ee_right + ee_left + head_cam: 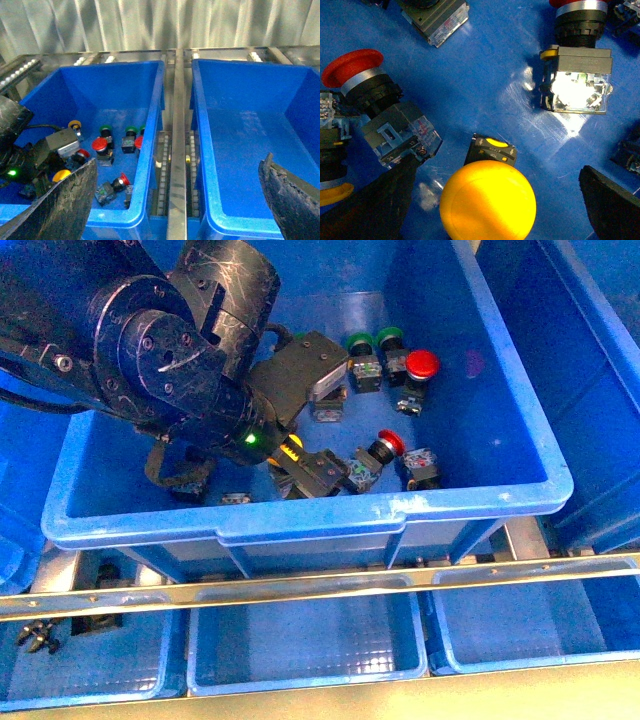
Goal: Pick red and yellow buttons and place in box
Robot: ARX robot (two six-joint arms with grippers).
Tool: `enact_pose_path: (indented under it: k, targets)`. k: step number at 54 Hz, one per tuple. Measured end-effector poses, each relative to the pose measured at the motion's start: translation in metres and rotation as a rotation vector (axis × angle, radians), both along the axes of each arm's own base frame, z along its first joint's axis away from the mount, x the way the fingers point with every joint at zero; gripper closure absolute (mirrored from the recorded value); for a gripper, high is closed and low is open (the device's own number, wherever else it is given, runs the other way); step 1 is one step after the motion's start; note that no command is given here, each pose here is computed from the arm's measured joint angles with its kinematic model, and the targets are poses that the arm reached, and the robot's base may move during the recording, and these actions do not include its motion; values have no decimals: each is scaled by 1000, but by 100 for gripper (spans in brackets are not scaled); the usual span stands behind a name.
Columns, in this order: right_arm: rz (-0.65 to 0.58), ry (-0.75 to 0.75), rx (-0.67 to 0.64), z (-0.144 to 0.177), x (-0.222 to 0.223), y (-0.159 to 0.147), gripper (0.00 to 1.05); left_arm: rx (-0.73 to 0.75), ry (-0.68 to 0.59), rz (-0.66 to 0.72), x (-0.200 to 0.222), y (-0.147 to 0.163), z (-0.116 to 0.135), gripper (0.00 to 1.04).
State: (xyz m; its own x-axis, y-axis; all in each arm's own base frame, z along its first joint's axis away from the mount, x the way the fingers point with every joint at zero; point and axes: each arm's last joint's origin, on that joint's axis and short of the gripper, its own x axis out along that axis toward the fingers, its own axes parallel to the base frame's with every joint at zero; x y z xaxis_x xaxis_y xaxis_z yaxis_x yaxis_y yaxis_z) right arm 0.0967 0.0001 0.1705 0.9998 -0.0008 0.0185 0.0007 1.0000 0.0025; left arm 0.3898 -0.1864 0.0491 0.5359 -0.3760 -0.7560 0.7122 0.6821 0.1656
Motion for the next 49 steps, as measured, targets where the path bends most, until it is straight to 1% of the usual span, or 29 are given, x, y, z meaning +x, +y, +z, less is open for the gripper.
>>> enact_pose_path:
  k: [4, 9, 10, 14, 19, 20, 26, 32, 37, 40, 42, 49]
  targets:
    - [0, 0, 0, 0, 0, 0, 7, 1, -2, 3, 0, 0, -1, 10]
    - [0, 0, 0, 0, 0, 0, 7, -6, -6, 12, 1, -1, -2, 26]
    - [0, 0, 0, 0, 0, 0, 7, -7, -7, 13, 1, -1, -2, 28]
    - [0, 0, 0, 0, 0, 0, 7, -10, -13, 17, 1, -1, -1, 44]
    - [0, 0, 0, 0, 0, 0, 7, -16, -18, 21, 2, -1, -1, 67]
    - [0, 0, 0, 0, 0, 0, 7, -19, -20, 24, 2, -1, -1, 68]
    - [0, 0, 0, 0, 0, 0, 7, -36, -21, 42, 1, 0, -1, 70]
    - [0, 0, 0, 0, 0, 0, 7, -99, 9, 92, -4, 9, 4, 70]
    - [0, 0, 0, 0, 0, 0, 7, -186, 40, 156, -6, 20, 19, 70]
    - [0, 0, 0, 0, 0, 0, 7, -260, 47, 232, -8, 31, 36, 70]
    - [0, 0, 0, 0, 0, 0, 7, -304, 51, 258, -9, 36, 44, 70]
    - [0, 0, 0, 0, 0, 0, 7, -417, 102, 326, -16, 48, 61, 70]
